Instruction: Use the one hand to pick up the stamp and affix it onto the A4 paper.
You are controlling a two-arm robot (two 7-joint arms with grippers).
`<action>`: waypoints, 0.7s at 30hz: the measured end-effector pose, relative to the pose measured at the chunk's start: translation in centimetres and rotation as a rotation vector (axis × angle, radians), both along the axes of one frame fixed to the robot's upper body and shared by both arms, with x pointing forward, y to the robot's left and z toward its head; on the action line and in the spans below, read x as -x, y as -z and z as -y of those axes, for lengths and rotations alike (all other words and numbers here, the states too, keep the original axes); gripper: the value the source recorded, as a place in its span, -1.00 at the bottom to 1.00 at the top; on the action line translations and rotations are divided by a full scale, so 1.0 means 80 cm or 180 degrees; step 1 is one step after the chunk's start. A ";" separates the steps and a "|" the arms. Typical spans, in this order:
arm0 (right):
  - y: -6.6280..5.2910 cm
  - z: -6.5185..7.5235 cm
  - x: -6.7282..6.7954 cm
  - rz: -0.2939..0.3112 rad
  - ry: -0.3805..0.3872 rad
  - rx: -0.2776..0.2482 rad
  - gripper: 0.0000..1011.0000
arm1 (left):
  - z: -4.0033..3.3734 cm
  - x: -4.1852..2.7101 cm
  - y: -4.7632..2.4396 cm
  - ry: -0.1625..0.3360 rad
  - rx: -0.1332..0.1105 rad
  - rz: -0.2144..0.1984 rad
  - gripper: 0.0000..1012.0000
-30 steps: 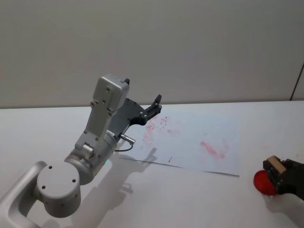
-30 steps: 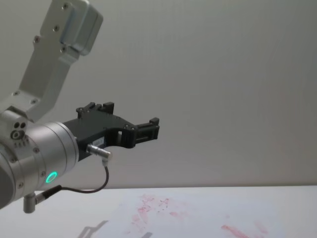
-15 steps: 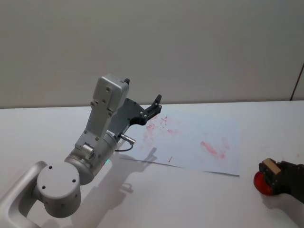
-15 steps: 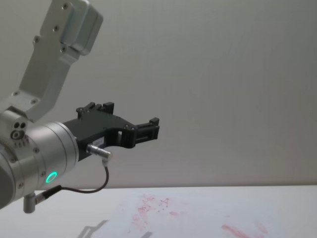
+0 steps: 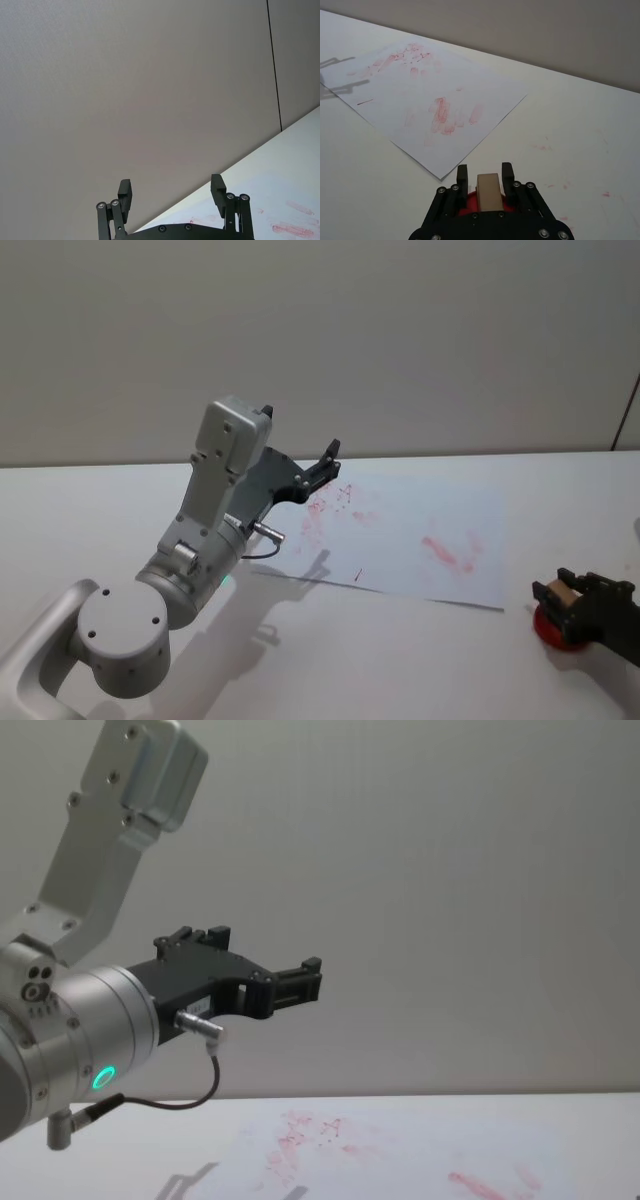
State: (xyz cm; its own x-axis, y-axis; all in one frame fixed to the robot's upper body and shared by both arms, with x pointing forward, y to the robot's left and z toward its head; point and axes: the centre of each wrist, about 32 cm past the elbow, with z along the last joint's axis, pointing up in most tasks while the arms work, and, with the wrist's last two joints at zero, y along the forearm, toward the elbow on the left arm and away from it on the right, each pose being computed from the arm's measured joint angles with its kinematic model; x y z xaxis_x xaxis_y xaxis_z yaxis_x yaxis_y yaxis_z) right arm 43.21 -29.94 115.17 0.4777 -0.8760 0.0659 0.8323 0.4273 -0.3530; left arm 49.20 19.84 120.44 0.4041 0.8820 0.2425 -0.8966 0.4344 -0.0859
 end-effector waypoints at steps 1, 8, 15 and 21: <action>0.000 0.000 0.000 -0.0002 -0.0001 0.0000 -0.25 | 0.0000 0.0000 0.0000 0.0000 0.0000 0.0000 0.98; 0.000 -0.001 -0.003 -0.0013 -0.0003 0.0004 0.19 | 0.0000 0.0000 0.0000 0.0000 0.0000 0.0000 0.98; 0.001 -0.002 -0.004 -0.0018 -0.0003 0.0006 0.61 | 0.0000 0.0000 0.0000 0.0000 0.0000 0.0000 0.98; 0.001 -0.002 -0.005 -0.0020 -0.0003 0.0006 0.94 | 0.0000 0.0000 0.0000 0.0000 0.0000 0.0000 0.98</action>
State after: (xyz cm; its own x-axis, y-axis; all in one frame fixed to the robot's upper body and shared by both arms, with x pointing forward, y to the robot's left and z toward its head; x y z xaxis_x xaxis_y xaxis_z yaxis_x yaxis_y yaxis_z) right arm 43.60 -29.79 115.12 0.4789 -0.8755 0.0646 0.8297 0.4274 -0.3591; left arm 49.20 19.84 120.44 0.4041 0.8820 0.2425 -0.8966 0.4344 -0.0859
